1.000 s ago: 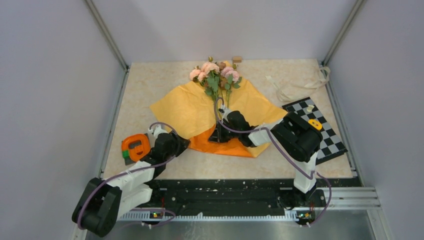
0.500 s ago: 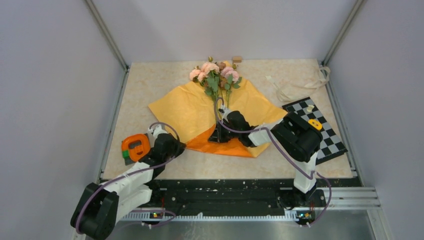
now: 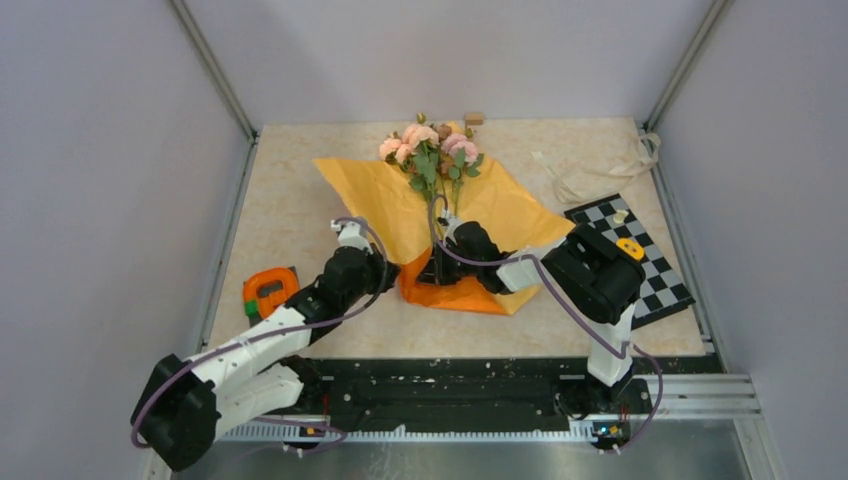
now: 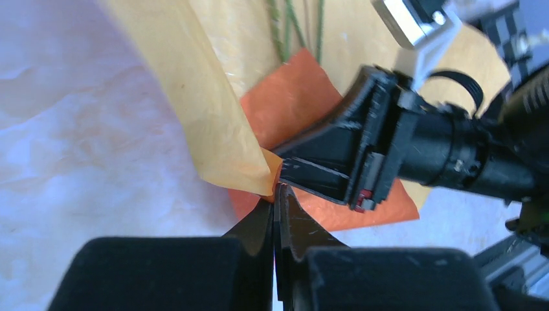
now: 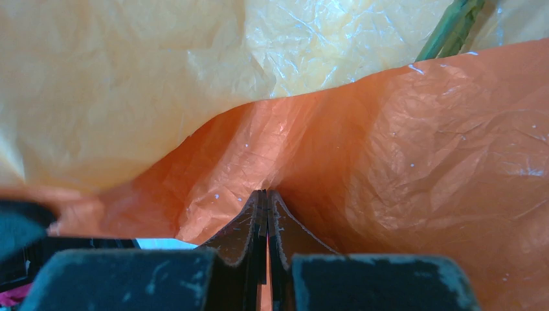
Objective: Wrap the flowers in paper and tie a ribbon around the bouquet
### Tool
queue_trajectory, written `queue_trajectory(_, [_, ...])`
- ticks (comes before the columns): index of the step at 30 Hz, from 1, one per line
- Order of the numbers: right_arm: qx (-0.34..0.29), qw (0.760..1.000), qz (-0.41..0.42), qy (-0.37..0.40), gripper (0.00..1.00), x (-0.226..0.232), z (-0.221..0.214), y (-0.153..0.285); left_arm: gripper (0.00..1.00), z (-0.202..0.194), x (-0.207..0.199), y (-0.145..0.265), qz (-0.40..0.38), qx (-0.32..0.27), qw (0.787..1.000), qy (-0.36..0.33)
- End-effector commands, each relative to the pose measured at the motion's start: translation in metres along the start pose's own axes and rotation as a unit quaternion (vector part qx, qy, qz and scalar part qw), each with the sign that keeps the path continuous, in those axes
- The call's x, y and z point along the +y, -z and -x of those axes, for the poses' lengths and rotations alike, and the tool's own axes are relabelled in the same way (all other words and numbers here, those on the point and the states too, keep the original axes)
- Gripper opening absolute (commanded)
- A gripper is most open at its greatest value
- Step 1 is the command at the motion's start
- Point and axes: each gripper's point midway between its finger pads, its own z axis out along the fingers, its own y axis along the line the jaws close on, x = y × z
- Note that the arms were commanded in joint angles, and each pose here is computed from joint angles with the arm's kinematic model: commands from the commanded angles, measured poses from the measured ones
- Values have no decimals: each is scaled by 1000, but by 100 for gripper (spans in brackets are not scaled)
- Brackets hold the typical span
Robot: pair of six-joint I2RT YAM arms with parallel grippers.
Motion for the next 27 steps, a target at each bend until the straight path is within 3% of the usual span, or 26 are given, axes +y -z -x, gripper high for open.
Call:
queue_trajectory(1, [37,998,-45,-6,0,-24,-26,2,0,-2,-40,-7,-34,13,996,-84])
queue_trajectory(8, [38,999,-33,-5,0,-19,-25,2,0,-14,-81,-12,-52,13,983,-176])
queue_trajectory(19, [0,1000,-13,6,4,6,1,18,0,-22,-42,-21,41,14,987,-157])
queue_trajectory(27, [-50,998,-25,12,11,12,27,50,0,-21,-38,-16,39,9,987,-153])
